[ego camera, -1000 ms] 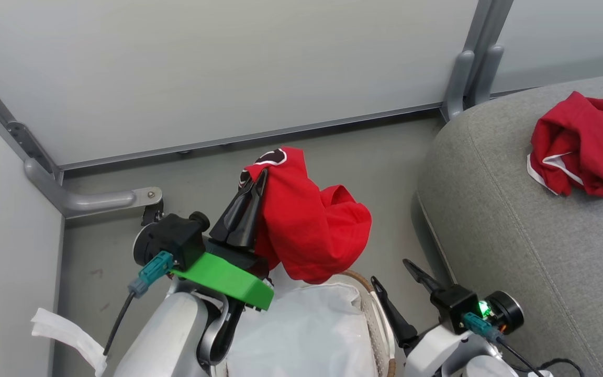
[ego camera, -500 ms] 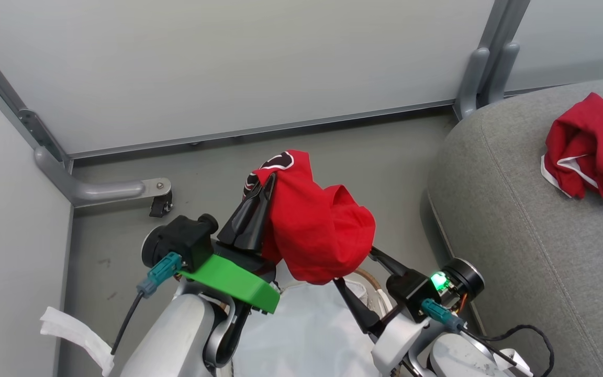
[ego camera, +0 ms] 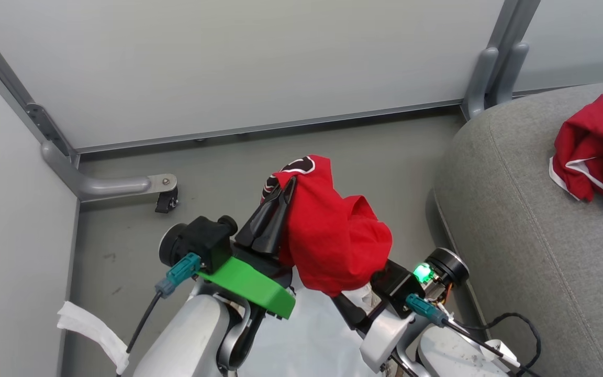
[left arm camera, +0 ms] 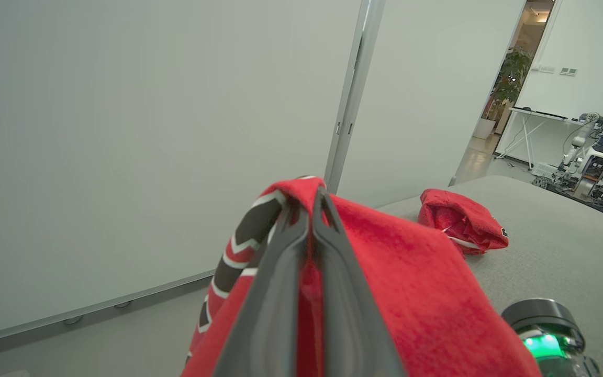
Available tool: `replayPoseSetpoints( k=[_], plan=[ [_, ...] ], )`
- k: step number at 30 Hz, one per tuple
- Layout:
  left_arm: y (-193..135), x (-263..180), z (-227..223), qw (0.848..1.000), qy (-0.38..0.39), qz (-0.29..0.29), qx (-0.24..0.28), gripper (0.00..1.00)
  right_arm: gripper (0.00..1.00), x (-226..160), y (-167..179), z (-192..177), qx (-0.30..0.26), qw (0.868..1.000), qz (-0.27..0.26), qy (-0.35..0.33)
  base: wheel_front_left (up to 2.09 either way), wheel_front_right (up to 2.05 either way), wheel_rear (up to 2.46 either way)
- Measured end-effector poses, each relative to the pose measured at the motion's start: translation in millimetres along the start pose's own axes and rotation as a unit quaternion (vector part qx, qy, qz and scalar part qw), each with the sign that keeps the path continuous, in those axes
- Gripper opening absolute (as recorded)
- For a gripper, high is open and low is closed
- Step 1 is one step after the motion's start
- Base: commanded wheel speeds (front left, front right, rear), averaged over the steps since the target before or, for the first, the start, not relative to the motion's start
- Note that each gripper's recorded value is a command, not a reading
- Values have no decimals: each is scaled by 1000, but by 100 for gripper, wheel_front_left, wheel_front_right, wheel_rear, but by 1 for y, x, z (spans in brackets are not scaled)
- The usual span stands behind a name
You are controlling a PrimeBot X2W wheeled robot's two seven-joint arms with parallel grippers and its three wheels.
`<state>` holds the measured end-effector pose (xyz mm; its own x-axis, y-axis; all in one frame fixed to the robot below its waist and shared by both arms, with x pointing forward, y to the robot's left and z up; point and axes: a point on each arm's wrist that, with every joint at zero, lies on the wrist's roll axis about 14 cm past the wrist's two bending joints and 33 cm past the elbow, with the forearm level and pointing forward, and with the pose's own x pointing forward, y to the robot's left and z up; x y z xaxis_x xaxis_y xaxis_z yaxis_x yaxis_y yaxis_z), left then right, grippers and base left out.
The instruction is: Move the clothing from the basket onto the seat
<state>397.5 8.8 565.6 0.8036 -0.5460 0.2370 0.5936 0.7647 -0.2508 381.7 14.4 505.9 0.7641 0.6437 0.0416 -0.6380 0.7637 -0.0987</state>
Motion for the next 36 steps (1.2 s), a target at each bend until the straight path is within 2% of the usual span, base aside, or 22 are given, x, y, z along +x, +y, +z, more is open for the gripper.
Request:
replayPoseSetpoints(
  k=[6,7,8,9,36],
  plan=[
    [-7,1,-1,1000,2,-10,-2,0,99,8,3,1,-4,1000,11,0,0,0,0],
    [-8,1,-2,1000,3,-11,-2,0,76,9,3,1,-3,1000,12,0,0,0,0],
    [-8,0,-2,1000,4,-11,-2,0,20,10,3,0,-1,1000,13,1,0,0,0],
    [-8,0,-3,1000,5,-11,-2,0,0,10,3,-2,3,1000,14,5,0,0,0],
    [-9,0,-2,1000,6,-11,-3,0,0,1,0,-28,42,998,-1,46,0,0,0]
  ],
)
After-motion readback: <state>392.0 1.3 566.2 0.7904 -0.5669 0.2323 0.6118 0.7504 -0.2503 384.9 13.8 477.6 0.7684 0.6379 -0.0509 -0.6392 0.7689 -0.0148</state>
